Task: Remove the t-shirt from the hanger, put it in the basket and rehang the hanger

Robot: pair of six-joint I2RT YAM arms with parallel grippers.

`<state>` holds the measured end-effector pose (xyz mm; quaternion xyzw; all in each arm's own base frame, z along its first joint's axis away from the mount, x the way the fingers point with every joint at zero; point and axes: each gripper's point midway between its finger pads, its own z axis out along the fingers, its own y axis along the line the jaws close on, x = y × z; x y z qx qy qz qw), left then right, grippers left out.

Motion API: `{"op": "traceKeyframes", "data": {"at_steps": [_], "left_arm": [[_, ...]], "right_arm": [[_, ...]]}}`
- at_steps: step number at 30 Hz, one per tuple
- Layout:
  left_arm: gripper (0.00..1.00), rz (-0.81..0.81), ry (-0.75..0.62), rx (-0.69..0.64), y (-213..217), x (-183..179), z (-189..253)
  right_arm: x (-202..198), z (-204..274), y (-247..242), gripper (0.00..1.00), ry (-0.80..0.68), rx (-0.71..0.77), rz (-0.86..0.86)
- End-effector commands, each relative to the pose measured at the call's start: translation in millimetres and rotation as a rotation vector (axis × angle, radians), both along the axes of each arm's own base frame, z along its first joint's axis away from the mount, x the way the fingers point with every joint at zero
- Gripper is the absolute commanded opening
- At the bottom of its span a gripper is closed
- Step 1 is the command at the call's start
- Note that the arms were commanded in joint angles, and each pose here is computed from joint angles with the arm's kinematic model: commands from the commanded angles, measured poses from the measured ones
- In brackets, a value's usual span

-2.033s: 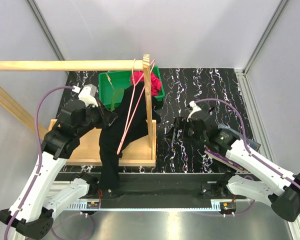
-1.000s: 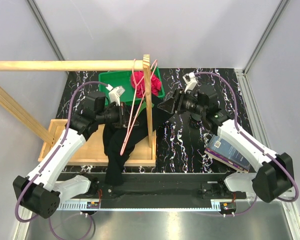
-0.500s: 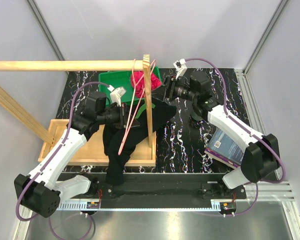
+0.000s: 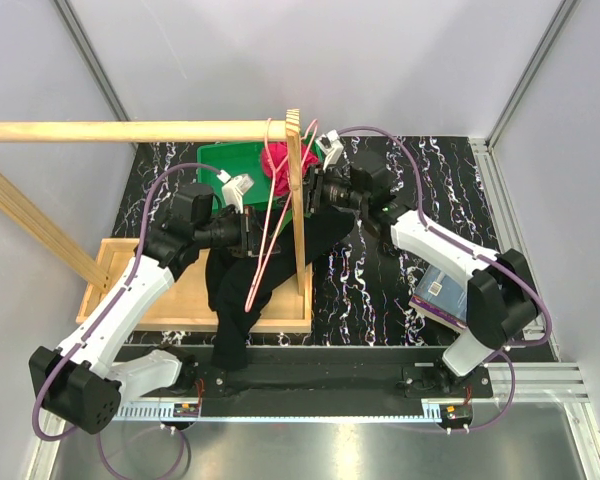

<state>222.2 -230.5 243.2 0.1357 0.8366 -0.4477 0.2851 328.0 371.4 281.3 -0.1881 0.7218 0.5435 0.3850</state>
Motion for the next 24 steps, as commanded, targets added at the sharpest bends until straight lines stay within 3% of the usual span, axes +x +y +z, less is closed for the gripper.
{"op": "traceKeyframes", "data": {"at_steps": [1, 3, 4, 6, 7, 9, 10, 12, 17, 24], "left_arm": [[0.00, -0.166, -0.007, -0.117, -18, -32, 29], [0.00, -0.139, -0.019, -0.104, -15, -30, 30], [0.01, -0.126, -0.025, -0.095, -13, -29, 30], [0.07, -0.072, -0.038, -0.058, -7, -24, 27], [0.19, -0.055, -0.049, -0.049, -4, -23, 30], [0.32, -0.014, -0.075, -0.028, 3, -22, 32], [0.46, 0.002, -0.090, -0.021, 5, -21, 35], [0.58, 0.052, -0.133, 0.008, 16, -22, 40], [0.73, 0.186, -0.218, 0.069, 44, -25, 51], [0.80, 0.215, -0.264, 0.039, 59, -49, 55]], "right_arm": [[3, 19, 7, 0.26, -0.070, 0.057, -0.031], [5, 20, 5, 0.13, -0.073, 0.066, -0.053], [4, 23, 3, 0.00, -0.079, 0.067, -0.069], [14, 21, -5, 0.00, -0.066, 0.048, -0.153], [15, 26, -11, 0.00, -0.076, 0.046, -0.183], [22, 23, -21, 0.00, -0.076, 0.015, -0.260], [22, 28, -29, 0.00, -0.081, 0.013, -0.292], [26, 26, -41, 0.00, -0.078, -0.010, -0.368], [27, 36, -67, 0.00, -0.110, -0.035, -0.485], [35, 49, -77, 0.00, -0.118, -0.072, -0.551]]}}
